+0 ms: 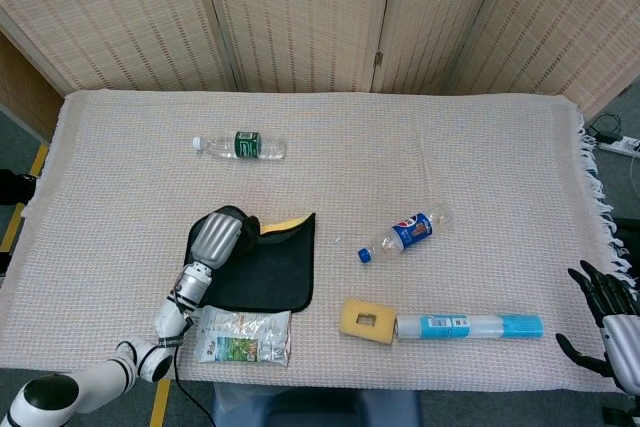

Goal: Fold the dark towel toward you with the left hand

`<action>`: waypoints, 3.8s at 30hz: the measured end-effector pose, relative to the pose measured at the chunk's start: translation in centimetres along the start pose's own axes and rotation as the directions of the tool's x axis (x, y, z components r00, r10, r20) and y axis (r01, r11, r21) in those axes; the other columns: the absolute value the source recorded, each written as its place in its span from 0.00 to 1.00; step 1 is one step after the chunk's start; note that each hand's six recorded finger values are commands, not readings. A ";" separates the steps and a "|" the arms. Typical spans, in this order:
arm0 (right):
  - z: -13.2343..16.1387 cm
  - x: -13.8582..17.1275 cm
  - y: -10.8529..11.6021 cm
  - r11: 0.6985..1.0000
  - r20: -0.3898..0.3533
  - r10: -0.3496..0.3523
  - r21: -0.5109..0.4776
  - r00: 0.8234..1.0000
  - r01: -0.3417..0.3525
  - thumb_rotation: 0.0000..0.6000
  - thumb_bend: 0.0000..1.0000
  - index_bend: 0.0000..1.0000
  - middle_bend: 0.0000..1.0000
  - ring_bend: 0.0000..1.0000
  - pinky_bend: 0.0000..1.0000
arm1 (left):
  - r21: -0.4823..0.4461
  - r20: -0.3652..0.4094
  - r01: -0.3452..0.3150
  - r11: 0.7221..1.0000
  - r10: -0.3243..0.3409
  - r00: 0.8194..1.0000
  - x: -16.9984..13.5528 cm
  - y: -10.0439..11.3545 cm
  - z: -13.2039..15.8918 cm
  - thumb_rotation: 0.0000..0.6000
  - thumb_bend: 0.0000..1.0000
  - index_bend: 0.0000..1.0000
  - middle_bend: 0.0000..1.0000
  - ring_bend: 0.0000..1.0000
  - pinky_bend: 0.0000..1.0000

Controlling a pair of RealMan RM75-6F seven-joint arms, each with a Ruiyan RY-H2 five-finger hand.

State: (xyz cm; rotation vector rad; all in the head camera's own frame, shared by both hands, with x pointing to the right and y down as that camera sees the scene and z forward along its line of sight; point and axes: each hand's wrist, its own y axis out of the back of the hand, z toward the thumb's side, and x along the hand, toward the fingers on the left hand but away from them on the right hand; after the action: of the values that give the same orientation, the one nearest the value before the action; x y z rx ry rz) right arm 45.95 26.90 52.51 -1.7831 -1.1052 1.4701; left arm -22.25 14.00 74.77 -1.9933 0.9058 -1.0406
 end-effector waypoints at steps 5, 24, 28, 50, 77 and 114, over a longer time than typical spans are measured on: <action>0.4 0.4 -0.1 1.000 -0.020 0.000 0.000 1.000 0.000 1.00 0.35 0.00 0.00 0.00 0.00 | 0.030 0.020 -0.001 1.000 0.001 1.000 -3.0 -0.1 1.1 1.00 0.49 0.66 1.00 1.00 1.00; 1.3 1.0 -0.3 1.000 -0.064 0.006 0.005 0.998 -0.005 1.00 0.35 0.00 0.00 0.00 0.00 | 0.067 0.020 0.001 0.998 -0.002 1.000 -8.2 -0.4 2.0 1.00 0.49 0.65 1.00 1.00 1.00; 1.4 0.9 -0.4 1.000 -0.066 0.012 0.008 0.998 -0.011 1.00 0.35 0.00 0.00 0.00 0.00 | 0.059 0.005 0.013 0.998 -0.013 1.000 -8.9 -0.7 1.6 1.00 0.49 0.64 1.00 1.00 1.00; 1.5 0.8 -0.7 1.000 -0.065 0.018 0.011 0.998 -0.018 1.00 0.35 0.00 0.00 0.00 0.00 | 0.051 0.022 0.042 0.998 -0.043 0.999 -10.3 -1.9 1.8 1.00 0.49 0.63 1.00 1.00 1.00; 1.5 0.9 -0.3 1.000 -0.067 -0.002 0.007 0.998 0.002 1.00 0.35 0.00 0.00 0.00 0.00 | 0.031 -0.021 0.010 0.999 -0.009 1.000 -9.1 1.0 0.6 1.00 0.48 0.37 1.00 1.00 1.00; 1.0 0.3 -0.4 1.000 -0.044 0.006 0.007 0.999 -0.005 1.00 0.35 0.00 0.00 0.00 0.00 | 0.035 -0.258 0.217 0.975 -0.201 0.945 -3.2 1.8 -5.3 1.00 0.49 0.42 1.00 1.00 1.00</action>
State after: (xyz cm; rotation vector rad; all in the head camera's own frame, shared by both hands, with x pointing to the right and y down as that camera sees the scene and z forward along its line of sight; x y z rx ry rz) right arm 44.92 27.27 52.47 -1.8063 -1.0725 1.4293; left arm -28.73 14.33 74.35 -1.9644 0.7900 -1.4524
